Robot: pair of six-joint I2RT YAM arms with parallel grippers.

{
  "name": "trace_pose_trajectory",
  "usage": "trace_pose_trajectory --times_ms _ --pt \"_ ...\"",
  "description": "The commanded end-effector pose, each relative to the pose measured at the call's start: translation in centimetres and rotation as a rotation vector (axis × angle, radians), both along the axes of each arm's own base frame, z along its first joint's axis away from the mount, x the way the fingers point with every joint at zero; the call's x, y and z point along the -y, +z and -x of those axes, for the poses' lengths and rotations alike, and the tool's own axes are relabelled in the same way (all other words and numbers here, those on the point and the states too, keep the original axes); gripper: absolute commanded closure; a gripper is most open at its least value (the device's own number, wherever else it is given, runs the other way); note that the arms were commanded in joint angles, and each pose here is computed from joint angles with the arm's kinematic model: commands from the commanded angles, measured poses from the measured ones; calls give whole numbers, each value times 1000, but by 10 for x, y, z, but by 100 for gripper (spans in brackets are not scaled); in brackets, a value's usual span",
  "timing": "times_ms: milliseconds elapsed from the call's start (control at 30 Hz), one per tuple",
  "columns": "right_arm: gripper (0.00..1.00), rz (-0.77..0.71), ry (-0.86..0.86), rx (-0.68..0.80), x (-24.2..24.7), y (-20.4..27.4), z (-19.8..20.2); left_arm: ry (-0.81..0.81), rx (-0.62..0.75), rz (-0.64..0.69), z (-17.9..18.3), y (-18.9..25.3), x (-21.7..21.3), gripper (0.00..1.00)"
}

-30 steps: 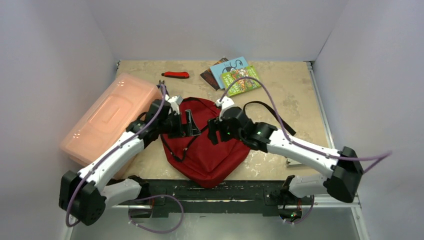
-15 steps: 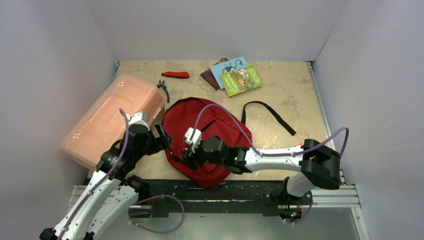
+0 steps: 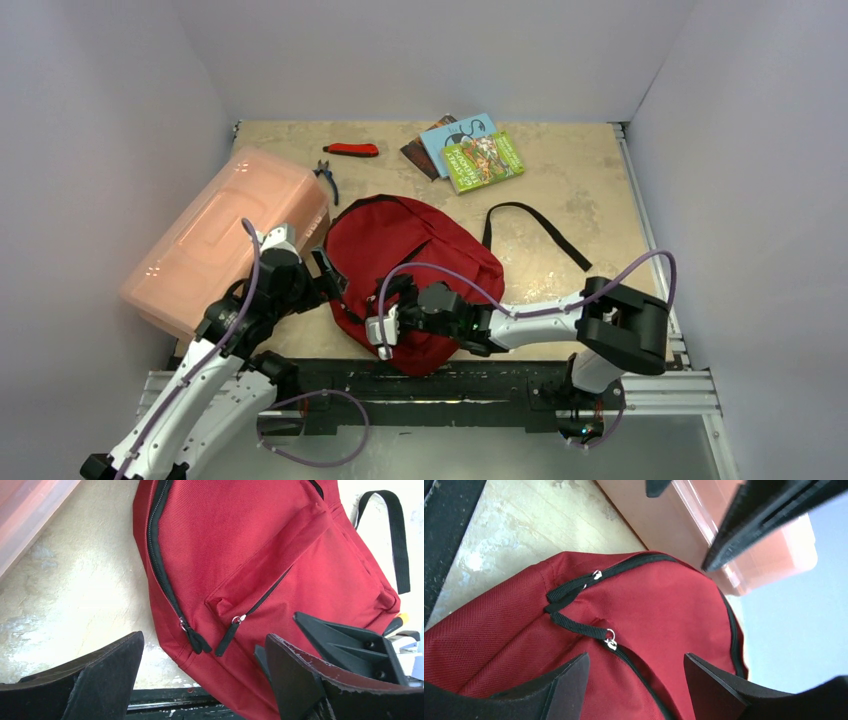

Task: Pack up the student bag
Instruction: Unzip the student bag at the center of the board.

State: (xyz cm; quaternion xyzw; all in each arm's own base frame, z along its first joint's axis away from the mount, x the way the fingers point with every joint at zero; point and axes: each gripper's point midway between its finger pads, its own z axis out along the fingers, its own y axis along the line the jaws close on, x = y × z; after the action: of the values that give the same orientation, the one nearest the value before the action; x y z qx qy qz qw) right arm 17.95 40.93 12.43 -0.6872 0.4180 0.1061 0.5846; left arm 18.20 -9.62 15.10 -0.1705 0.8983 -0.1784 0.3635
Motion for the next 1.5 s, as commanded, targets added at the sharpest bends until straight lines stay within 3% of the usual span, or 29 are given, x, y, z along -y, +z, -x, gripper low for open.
trace_pose_trajectory --times_ms 0,600,900,967,1033,1167,1333,1467 --pt "28 45 115 232 -20 22 -1 -15 16 49 -1 4 8 9" --pt "33 278 224 319 -39 -27 23 -38 29 78 1 7 13 9" --pt "39 208 -8 506 -45 -19 -16 -38 21 69 1 5 12 9" --pt "47 178 -39 507 -48 -16 -19 -35 19 67 2 3 11 9" --pt "66 117 -67 491 -50 -8 -21 -30 17 64 3 1 10 9" --pt "99 41 -61 322 -58 8 -12 -16 14 53 2 -1 7 11" --pt "100 -81 15 -86 -56 28 11 -15 -7 55 1 -12 9 11" --pt "100 -199 -28 -270 -48 44 11 -17 -35 80 1 -25 16 14"
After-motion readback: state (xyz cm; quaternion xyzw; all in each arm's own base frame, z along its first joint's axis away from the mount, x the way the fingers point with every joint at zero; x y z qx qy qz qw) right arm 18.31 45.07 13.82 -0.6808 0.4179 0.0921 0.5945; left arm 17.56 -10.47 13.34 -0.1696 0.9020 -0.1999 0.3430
